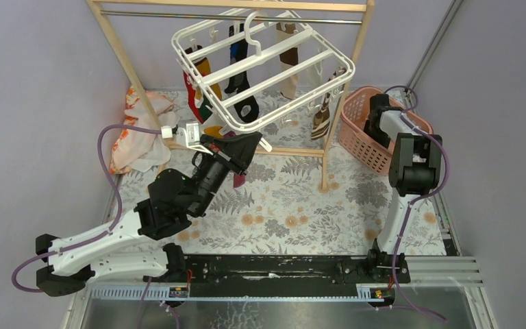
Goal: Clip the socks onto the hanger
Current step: Pick up the sock from the bin.
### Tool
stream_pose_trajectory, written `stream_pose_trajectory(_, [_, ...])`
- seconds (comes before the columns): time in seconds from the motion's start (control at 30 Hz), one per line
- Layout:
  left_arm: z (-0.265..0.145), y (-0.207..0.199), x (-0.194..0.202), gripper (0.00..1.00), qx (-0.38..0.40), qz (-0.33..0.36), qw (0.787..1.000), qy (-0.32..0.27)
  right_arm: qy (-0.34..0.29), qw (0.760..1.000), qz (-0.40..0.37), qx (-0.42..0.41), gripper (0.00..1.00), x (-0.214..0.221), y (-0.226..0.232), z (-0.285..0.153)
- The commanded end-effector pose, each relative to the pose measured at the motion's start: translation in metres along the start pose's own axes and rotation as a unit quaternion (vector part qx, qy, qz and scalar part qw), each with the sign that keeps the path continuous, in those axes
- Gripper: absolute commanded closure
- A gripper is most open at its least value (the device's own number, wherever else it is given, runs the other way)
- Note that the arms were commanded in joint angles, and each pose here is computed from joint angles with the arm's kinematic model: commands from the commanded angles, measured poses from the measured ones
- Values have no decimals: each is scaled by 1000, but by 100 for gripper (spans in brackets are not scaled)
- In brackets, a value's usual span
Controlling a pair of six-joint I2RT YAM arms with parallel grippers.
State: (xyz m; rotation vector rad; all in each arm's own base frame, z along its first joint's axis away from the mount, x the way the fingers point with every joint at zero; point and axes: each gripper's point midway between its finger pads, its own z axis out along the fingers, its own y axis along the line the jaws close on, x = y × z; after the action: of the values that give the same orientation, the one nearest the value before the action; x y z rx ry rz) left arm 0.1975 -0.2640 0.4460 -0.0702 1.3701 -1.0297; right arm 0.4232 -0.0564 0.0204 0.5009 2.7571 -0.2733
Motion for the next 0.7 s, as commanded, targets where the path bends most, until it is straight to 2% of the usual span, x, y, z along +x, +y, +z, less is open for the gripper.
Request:
stream_pose_trajectory(0.0, [-5,3,2,100,2,-1,1000,4,22,1000,5,22,55,12,0,18])
stream_pose_trajectory(0.13, [-7,4,-1,100,-1,-2,1000,0,-2,1000,19,6,100,0,4,8])
stream_pose_trajectory(0.23, [-9,8,-1,100,-5,-2,1000,-1,-33,999,31,-8,100,-14,5,-13])
stream_pose_trajectory(0.4, [-12,10,-2,100,-5,-3,1000,-1,-135,987,62,-54,100,-46,4,-80])
stream_pose_trajectory(0.67, [-13,9,0,100,-1,0,1000,5,-302,942,107,-102,100,-95,-15,-206])
